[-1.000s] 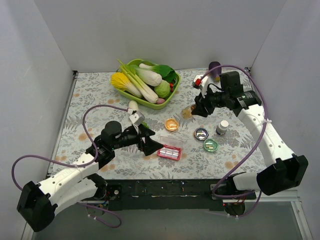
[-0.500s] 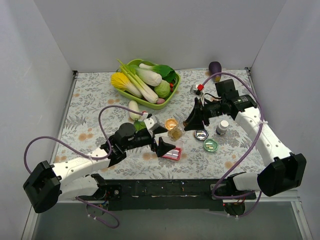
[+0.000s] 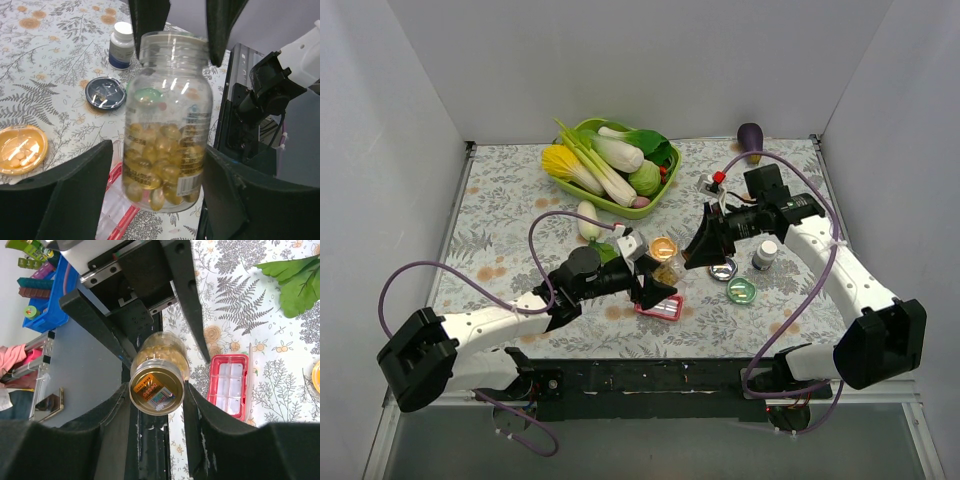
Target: Sort the pills into containers
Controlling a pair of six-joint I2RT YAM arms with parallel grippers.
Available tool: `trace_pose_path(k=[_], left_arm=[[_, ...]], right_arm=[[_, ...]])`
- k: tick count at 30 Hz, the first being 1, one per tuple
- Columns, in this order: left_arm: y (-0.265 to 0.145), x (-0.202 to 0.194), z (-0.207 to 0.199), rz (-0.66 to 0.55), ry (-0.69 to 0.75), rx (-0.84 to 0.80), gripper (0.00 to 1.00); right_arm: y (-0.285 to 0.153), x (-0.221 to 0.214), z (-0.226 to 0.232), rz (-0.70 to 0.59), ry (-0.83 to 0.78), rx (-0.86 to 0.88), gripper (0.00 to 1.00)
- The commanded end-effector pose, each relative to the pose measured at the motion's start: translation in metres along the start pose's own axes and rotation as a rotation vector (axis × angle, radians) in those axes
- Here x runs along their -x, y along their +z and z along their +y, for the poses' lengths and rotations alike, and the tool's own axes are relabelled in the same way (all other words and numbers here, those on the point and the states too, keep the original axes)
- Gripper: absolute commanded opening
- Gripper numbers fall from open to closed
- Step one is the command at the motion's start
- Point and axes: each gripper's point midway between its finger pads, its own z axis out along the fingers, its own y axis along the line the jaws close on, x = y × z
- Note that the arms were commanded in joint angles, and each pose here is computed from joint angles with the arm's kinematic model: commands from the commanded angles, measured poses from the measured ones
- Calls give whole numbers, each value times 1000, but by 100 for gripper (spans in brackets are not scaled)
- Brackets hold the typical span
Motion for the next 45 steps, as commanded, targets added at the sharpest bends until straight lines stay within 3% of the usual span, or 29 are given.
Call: trace_pose_path(k=[1, 2, 5, 6, 8, 11, 12, 13, 15, 16, 17, 18, 20, 22, 23, 27, 30, 33, 34, 38, 45], left_arm=[[4, 26, -13, -78, -20, -52, 57], [4, 23, -14, -73, -37, -53, 41], [3, 20, -18, -57, -63, -72, 18], [2, 18, -20, -50, -70, -86, 0], [0, 13, -25, -31, -81, -109, 0], [-9, 4, -39, 6, -85, -179, 0], [-13, -2, -43, 24, -84, -199, 0], [-17, -6, -49, 45, -89, -233, 0], [-22, -12, -55, 71, -95, -263, 0], [-25, -20, -55, 100, -106, -263, 0], [-26, -22, -54, 110, -109, -258, 0], [-27, -24, -52, 117, -114, -242, 0], [-32, -28, -48, 111, -122, -202, 0], [-34, -27, -44, 87, -122, -170, 0], [-36, -23, -39, 66, -114, -138, 0], [-39, -17, -31, 54, -95, -81, 0], [-41, -18, -26, 70, -92, -42, 0], [-42, -17, -24, 75, -87, -31, 0], [-42, -19, -24, 83, -89, -29, 0], [-41, -21, -24, 93, -94, -34, 0], [-38, -18, -26, 88, -94, -48, 0]], right_arm=[[4, -1, 7, -17, 1, 53, 9], [5, -3, 7, -13, 3, 53, 9], [5, -3, 6, -9, -5, 49, 9], [6, -5, 4, -4, -24, 47, 9], [7, -9, 6, 17, -41, 55, 9], [9, -22, 12, 88, -190, 98, 9], [7, -20, 18, 108, -291, 121, 9], [7, -24, 17, 123, -526, 161, 9], [5, -37, 23, 175, -654, 176, 10], [5, -52, 20, 193, -718, 184, 12], [7, -42, 9, 205, -901, 118, 15], [9, -42, 2, 221, -934, 75, 16], [12, -48, -4, 238, -937, 25, 31], [14, -43, -4, 216, -879, 10, 49], [15, -40, -4, 204, -832, 2, 53], [18, -23, 11, 128, -546, -14, 65], [20, -13, 25, 70, -429, 22, 78], [24, -4, 37, 24, -220, 42, 79], [25, -1, 39, 17, -93, 28, 88], [33, -1, 45, 10, 5, 72, 91], [50, -18, 22, 34, 145, 0, 92]])
